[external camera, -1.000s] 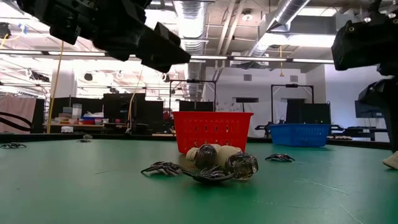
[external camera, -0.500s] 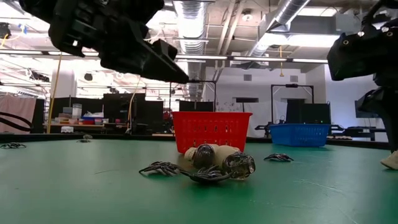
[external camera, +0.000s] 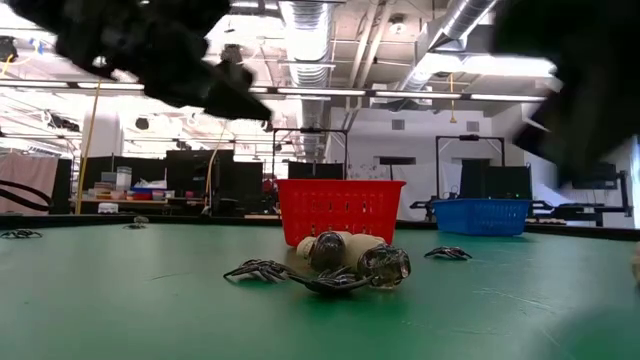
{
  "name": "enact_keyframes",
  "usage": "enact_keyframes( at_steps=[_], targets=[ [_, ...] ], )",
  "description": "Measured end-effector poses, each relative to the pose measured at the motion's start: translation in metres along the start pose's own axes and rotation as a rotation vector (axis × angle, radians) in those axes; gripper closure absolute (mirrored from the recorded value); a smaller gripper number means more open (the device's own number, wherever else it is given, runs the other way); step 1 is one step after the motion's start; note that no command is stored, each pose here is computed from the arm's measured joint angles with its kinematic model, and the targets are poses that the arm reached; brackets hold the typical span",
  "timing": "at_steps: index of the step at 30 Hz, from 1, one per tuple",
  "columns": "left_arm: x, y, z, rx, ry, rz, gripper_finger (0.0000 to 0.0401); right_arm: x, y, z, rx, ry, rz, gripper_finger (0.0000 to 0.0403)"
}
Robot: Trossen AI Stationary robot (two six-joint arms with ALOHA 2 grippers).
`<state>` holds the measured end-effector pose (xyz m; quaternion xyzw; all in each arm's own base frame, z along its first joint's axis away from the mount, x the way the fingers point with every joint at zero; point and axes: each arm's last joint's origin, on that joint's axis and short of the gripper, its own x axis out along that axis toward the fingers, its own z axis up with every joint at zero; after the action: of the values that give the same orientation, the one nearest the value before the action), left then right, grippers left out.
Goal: Sort Halloween decoration
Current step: Put the white skull toy into the yellow bin
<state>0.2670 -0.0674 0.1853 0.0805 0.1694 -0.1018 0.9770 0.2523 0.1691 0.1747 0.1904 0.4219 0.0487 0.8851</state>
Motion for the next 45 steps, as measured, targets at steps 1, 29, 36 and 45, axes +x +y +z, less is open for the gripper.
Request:
enact_keyframes(
  at_steps=[1,29,36,45],
  targets=[
    [-0.008,0.002,-0.005,-0.014,-0.026,0.016,0.026,0.0,0.001,0.006,-0.026,-0.047,0.02,0.029],
    [-0.045,0.004,-0.016,-0.101,-0.233,0.011,0.026,-0.01,0.019,-0.01,-0.552,0.148,0.091,0.03],
    [-0.045,0.004,-0.016,-0.101,-0.231,0.012,0.026,-0.007,0.017,-0.008,-0.658,0.121,0.072,0.03],
    [-0.045,0.004,-0.017,-0.101,-0.223,0.017,0.026,0.014,0.013,-0.017,-0.671,0.192,0.033,0.03]
  ],
)
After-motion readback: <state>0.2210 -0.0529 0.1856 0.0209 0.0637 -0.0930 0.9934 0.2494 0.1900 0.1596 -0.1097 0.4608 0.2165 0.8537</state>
